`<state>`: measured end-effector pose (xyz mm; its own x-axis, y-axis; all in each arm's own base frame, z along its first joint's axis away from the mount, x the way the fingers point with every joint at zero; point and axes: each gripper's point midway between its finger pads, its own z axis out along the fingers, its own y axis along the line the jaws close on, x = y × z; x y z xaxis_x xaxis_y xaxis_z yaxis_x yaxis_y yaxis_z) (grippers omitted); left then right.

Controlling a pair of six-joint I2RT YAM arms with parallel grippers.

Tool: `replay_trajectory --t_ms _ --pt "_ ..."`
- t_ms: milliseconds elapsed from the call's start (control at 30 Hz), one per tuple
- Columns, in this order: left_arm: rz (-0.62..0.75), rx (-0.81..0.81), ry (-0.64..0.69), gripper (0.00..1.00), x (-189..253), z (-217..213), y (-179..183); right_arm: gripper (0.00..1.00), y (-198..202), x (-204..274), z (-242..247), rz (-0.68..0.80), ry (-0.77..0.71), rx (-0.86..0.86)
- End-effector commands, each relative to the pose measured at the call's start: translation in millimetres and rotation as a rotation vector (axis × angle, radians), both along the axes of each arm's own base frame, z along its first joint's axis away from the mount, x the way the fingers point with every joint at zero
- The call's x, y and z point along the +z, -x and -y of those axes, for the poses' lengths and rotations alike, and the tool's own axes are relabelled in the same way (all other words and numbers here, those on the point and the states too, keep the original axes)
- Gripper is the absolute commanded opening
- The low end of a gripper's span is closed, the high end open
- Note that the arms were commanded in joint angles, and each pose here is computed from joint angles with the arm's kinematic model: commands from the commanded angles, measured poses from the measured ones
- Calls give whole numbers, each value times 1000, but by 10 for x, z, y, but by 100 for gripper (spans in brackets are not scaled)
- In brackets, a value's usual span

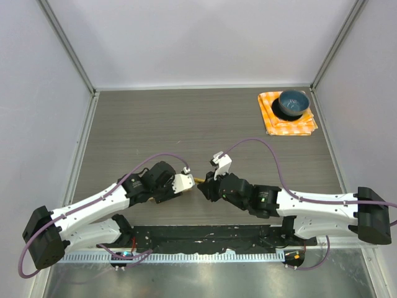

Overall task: Unpack the express box
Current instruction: Cut the express box at the center of the board.

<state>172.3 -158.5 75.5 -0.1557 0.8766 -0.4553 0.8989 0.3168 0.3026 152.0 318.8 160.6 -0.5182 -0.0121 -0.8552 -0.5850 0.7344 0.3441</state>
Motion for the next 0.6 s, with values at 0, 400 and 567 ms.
replay_trajectory --t_ms 0,400,567 --pt "54 9 62 49 129 97 -85 1 -64 231 -131 12 -86 -22" --pt "47 10 72 49 135 94 -57 1 -110 -1 -108 -21 34 -57" --pt "57 12 82 49 187 115 -82 1 -90 -102 -222 -72 74 -41"
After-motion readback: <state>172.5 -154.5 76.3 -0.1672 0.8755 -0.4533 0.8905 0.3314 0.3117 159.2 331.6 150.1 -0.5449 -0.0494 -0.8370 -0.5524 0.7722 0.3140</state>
